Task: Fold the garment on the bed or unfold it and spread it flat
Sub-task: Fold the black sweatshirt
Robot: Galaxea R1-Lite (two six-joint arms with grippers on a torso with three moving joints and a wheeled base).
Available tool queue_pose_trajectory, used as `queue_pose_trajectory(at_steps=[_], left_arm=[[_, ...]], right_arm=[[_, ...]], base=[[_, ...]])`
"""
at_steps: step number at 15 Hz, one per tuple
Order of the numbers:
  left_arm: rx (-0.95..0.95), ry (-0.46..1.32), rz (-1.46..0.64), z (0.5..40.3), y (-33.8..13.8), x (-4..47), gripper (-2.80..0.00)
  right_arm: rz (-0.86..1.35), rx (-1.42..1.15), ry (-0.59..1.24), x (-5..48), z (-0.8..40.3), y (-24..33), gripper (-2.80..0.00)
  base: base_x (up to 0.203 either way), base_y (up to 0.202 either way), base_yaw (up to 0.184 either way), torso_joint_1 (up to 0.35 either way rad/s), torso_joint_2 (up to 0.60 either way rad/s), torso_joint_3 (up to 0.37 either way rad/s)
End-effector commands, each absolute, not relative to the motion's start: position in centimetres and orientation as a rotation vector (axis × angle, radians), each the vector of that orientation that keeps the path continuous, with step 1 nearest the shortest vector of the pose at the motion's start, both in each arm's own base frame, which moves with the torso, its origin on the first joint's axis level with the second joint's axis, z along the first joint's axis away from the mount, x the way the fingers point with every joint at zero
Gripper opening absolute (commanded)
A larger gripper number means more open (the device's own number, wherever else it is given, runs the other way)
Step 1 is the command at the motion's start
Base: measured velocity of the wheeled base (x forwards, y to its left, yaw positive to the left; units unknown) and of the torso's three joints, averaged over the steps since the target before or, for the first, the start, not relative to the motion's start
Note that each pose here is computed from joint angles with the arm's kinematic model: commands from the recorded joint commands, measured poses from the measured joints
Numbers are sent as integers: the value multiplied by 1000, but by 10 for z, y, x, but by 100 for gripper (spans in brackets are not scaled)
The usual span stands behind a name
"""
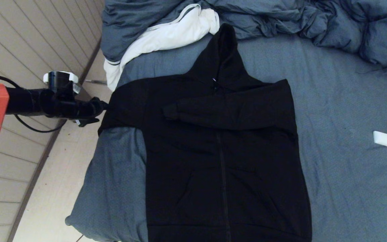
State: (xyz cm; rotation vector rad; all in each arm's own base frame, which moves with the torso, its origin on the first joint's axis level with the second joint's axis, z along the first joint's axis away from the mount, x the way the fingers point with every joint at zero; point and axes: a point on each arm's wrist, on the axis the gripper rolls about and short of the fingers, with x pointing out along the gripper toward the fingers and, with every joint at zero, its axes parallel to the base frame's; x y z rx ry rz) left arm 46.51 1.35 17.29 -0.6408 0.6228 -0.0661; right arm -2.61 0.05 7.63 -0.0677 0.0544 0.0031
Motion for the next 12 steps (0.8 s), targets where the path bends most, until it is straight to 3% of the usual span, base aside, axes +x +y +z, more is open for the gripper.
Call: queue_pose_trajectory(at_steps=[1, 10, 11, 12], left_arm=[[-644, 652, -70, 160, 8, 470, 0], [-637, 683, -86, 145, -4, 477, 0], [-637, 685, -86, 144, -4, 477, -280], [-637, 686, -87, 144, -5, 477, -280]], right_arm=[[3, -68, 57, -26, 76, 0, -280], [3, -68, 57, -26, 76, 0, -280], [3, -68, 57, -26, 76, 0, -280], [3, -68, 57, -26, 76, 0, -280]], base=[[0, 0, 0, 0, 0, 0], [0, 0, 0, 0, 0, 0], [0, 0, 0, 0, 0, 0], [0, 0, 0, 0, 0, 0]])
